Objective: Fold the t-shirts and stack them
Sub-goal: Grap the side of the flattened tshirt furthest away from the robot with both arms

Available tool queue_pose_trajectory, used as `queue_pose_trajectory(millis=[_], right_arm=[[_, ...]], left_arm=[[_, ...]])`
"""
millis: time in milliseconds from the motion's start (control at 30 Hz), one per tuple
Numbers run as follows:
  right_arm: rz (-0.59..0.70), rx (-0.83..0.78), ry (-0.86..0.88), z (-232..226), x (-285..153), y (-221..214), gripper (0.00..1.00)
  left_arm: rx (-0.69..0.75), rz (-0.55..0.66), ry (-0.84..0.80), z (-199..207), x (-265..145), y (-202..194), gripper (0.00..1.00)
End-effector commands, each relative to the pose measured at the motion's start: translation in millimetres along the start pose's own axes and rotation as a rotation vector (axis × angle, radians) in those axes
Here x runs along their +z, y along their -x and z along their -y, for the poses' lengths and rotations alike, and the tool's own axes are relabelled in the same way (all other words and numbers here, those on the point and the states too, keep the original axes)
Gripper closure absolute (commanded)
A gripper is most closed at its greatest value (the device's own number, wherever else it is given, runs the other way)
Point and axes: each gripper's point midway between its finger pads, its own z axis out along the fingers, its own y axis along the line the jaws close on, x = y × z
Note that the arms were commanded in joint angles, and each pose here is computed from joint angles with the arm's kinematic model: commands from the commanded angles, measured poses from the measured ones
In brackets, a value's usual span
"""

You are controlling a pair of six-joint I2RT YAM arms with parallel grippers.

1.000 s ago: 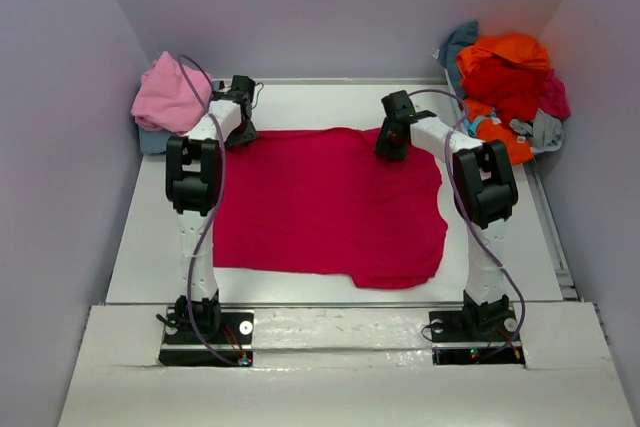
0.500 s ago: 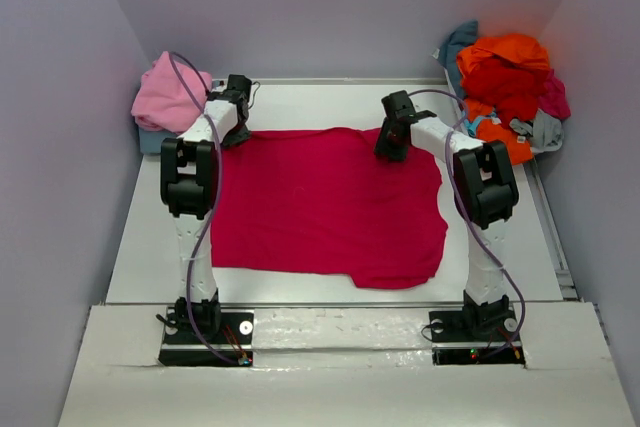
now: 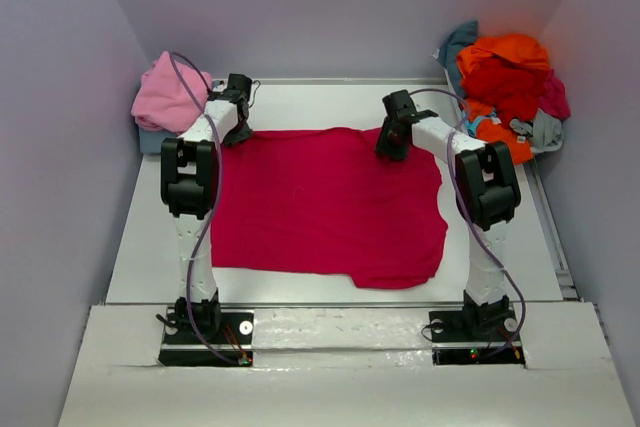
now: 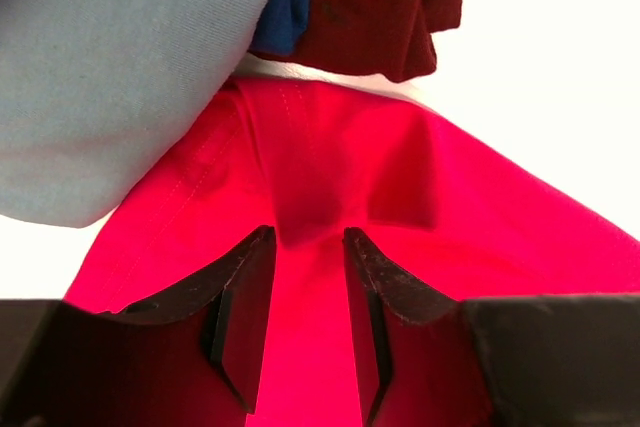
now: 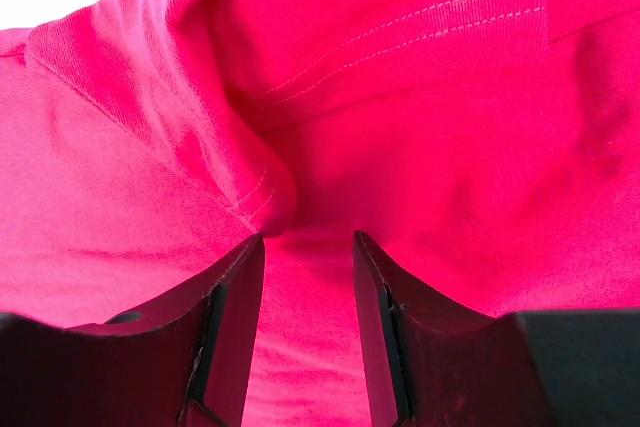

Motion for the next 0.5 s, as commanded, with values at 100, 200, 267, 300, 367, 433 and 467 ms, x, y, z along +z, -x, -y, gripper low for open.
queue_pose_trajectory(millis=[100,200,267,300,367,433,467], right_arm=[[0.039,-0.010,0.026,-2.5,-19.3,11.2,0.53],[0.038,-0.010,0.022,-1.2,-19.7,10.4,0.53],[0.040,-0.010,0.019,-0.6,-19.4,10.5,0.53],[0.039,-0.010,0.024,-1.6,-19.7,10.5,0.53],[0.038,-0.009,0.025,-2.2,-19.7,10.7,0.53],[0.037,-0.009,0.026,-2.3,-20.1,10.4,0.53],[0.037,-0.009,0.024,-1.7,-19.8,10.1,0.53]], left_arm=[[-0.004,0.016,-0.008,2.7,4.2,4.8,0.55],[0.002,0.000,0.001,1.0,9.7,-2.3,0.56],[0.001,-0.004,0.003,0.1,10.7,-4.6,0.56],[-0.001,-0.002,0.003,-0.3,10.7,-4.8,0.56],[-0.008,0.001,0.006,-3.5,12.1,-1.6,0.56],[-0.007,0.004,0.005,-2.9,11.7,-0.1,0.57],[-0.006,0.002,0.002,-2.5,11.6,-0.4,0.61]])
